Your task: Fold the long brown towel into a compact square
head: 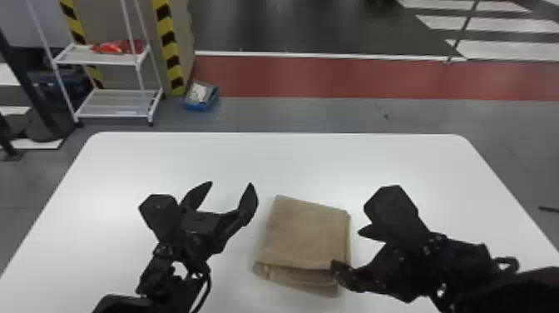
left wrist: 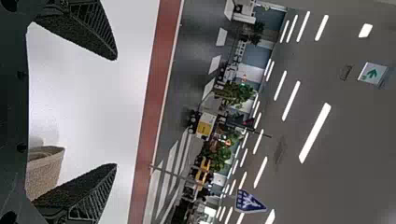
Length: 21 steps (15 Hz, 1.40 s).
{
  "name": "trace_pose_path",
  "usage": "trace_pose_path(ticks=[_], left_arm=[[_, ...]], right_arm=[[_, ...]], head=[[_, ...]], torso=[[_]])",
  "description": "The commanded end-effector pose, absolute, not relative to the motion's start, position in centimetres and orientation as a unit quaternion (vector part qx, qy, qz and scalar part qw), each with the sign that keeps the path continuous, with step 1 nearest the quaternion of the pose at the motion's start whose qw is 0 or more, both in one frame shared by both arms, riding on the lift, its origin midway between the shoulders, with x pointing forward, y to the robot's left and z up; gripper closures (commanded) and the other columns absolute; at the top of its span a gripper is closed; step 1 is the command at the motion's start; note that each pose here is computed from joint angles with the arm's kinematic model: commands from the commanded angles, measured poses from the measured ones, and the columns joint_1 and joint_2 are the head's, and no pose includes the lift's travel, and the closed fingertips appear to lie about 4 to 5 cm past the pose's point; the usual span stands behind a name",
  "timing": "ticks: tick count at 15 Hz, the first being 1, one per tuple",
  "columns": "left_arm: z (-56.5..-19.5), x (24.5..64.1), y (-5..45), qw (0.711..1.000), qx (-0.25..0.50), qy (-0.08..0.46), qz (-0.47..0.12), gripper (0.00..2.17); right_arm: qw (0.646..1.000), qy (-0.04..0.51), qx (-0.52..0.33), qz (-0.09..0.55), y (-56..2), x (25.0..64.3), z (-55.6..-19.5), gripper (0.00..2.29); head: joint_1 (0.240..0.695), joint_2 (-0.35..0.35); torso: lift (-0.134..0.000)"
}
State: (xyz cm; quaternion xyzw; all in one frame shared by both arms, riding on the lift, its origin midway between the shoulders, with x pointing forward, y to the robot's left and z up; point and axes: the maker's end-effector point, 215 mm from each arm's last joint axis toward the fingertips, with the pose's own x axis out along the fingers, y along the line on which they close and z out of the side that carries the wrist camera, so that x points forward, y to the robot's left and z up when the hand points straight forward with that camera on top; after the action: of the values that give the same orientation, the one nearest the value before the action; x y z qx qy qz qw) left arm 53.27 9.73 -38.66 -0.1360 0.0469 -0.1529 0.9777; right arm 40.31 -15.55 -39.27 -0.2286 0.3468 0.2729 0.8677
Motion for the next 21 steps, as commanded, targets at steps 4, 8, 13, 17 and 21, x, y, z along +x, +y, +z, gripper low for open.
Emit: trace_pose_path(ticks=[4,8,13,17,21], left_arm=[[-38.6,53.1,10.0,0.978,-0.136,0.046,-0.152,0.05],[-38.4,53.2,9.6,0.977,-0.136,0.045,-0.155,0.05],[-38.6,53.1,9.7,0.978,-0.136,0.046,-0.153,0.05],[-38.6,53.1,9.8,0.978,-0.136,0.046,-0.152,0.05],[-38.5,53.2,9.9,0.978,-0.136,0.045,-0.152,0.05]], right_arm=[[0.86,0.382,-0.232,0.245,-17.3,41.5,-43.4,0.08],[0.847,0.405,-0.246,0.24,-18.2,41.4,-45.8,0.09],[0.893,0.345,-0.21,0.197,-19.2,45.3,-41.0,0.09],[0.897,0.346,-0.211,0.176,-20.2,49.5,-42.6,0.09],[0.888,0.363,-0.221,0.173,-20.7,51.5,-45.6,0.09]], head=[[0.695,-0.076],[0.695,-0.092],[0.695,-0.108],[0.695,-0.113],[0.695,-0.113]], torso=[[-0.101],[-0.101],[-0.101],[-0.101],[-0.101]])
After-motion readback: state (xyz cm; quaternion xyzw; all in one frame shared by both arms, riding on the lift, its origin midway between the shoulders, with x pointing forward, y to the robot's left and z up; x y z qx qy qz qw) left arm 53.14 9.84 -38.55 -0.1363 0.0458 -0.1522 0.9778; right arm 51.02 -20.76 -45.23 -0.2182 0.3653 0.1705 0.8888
